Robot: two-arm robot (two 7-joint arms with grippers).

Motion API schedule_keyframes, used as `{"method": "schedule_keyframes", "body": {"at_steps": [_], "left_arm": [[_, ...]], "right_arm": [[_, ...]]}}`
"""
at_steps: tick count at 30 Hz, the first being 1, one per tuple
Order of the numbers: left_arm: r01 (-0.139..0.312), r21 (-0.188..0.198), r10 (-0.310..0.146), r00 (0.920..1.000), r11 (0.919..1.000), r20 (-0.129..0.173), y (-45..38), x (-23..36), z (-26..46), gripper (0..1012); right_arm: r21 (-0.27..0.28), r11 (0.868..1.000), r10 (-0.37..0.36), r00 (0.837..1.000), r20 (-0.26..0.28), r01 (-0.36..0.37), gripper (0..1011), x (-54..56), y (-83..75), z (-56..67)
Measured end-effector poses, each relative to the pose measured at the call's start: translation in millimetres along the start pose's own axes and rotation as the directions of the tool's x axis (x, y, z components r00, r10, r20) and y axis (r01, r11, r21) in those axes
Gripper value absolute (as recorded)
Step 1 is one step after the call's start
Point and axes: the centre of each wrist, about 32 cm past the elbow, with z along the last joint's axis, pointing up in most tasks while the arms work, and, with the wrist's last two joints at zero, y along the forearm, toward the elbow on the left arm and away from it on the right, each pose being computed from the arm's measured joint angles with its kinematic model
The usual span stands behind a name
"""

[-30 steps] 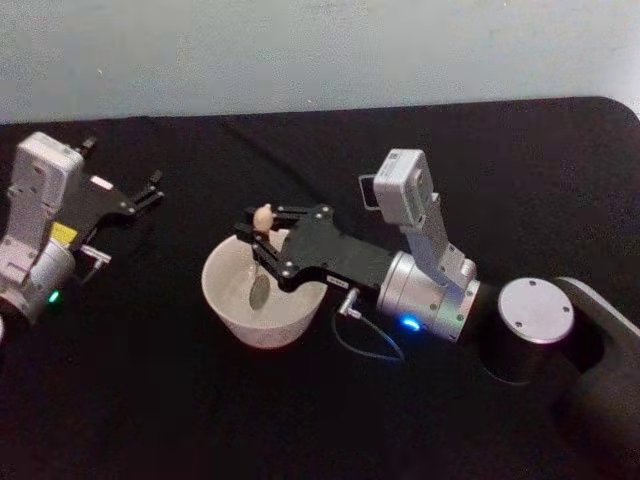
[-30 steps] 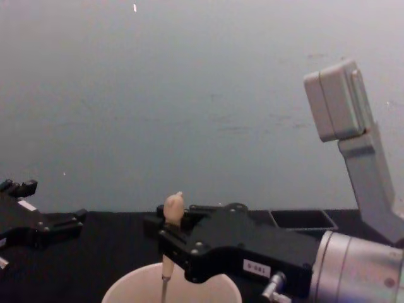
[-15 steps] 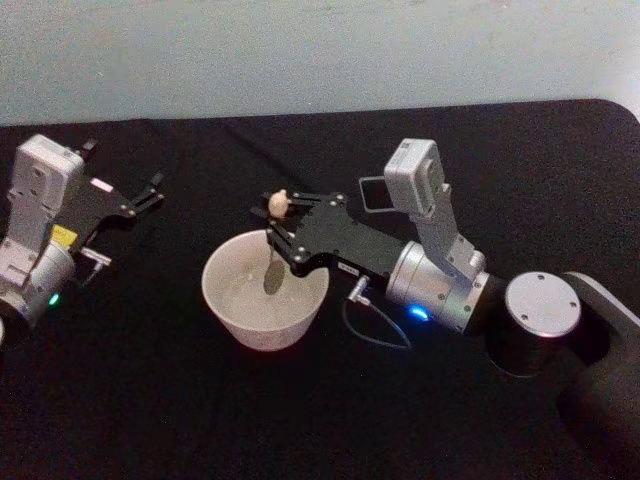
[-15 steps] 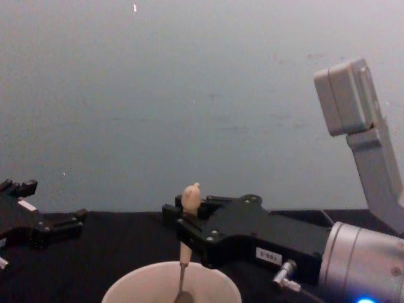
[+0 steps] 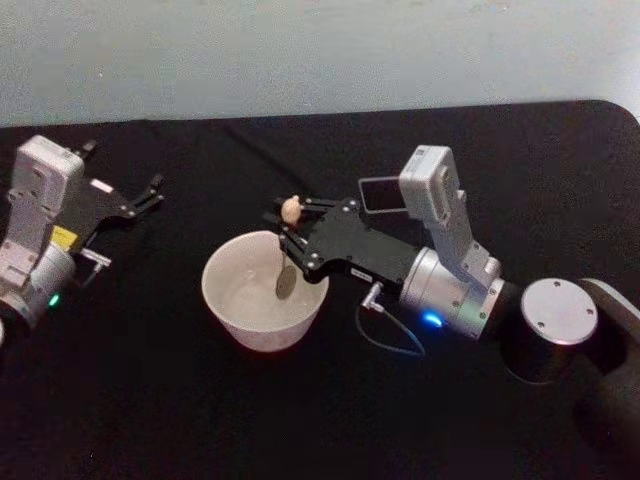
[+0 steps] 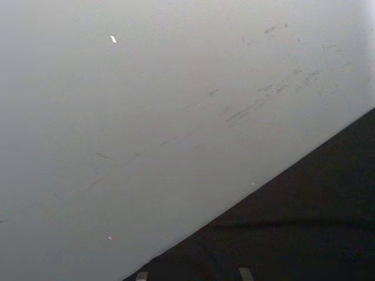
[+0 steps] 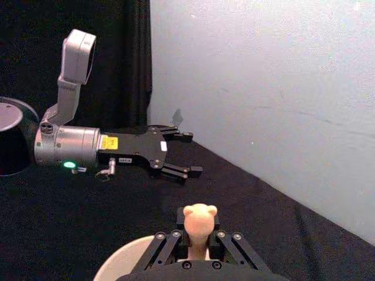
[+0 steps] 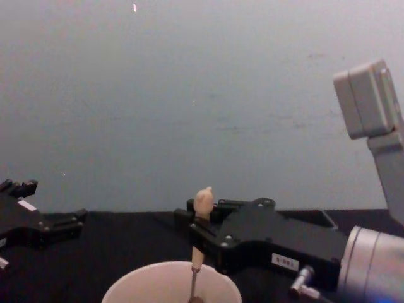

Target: Pick up the stirring spoon with one hand, stir inside the cup, then place it back in its original position.

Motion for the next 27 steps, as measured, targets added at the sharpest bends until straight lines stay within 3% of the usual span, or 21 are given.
{"method": "schedule_keyframes", "body": {"at_steps": [27], "left_arm": [[0.0, 0.0, 0.0, 1.0, 1.0, 0.0, 0.0, 0.0, 0.0, 1002]], "right_arm": [[-0.004, 0.998, 0.063, 0.998, -0.026, -0.063, 175, -13.9, -8.8, 1.0]]}}
